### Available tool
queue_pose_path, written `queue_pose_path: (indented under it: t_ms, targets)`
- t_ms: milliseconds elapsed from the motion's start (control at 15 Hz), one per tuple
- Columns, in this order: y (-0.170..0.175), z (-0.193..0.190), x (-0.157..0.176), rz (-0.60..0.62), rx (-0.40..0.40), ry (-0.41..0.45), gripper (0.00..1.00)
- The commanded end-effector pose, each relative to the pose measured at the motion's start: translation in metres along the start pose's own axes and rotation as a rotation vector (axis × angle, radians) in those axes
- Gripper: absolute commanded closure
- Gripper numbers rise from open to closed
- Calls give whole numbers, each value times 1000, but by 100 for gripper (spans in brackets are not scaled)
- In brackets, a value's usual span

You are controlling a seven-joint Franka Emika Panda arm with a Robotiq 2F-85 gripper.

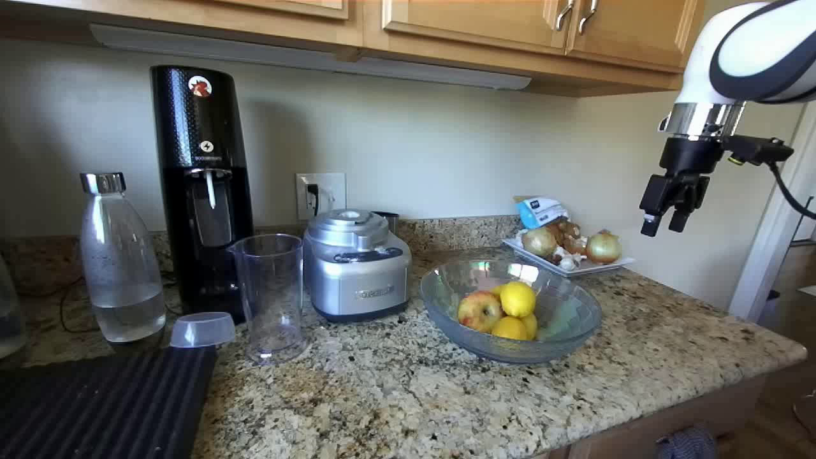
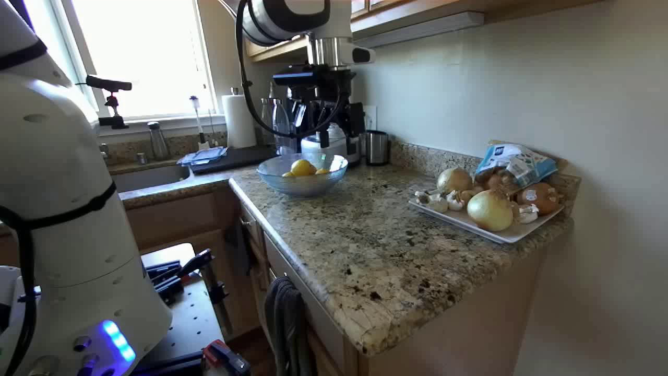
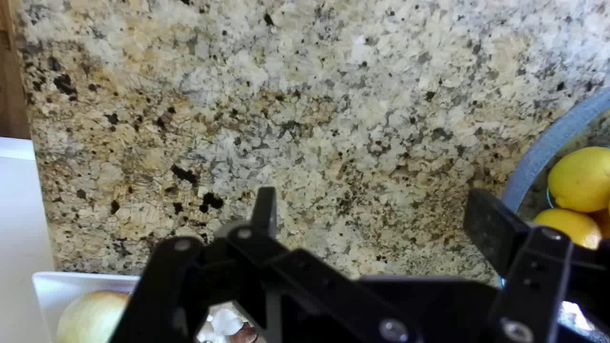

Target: Take the lemons and apple out of the glass bowl and place them on the countertop

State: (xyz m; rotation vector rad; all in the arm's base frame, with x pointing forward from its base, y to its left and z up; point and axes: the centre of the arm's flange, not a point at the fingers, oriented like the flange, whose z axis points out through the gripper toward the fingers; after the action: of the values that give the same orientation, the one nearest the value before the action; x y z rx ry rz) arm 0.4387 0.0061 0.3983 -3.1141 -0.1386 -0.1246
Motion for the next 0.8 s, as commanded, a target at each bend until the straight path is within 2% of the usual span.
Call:
queue_pose_path:
  t_ms: [0,400,533,733]
  targets:
    - [0,-1,0,0,0,1,0]
    - [-2,0,3,17,-13,14,0]
    - [-13,3,6,10,-22,10,0]
    - [-47,14,12,-2,1,5,0]
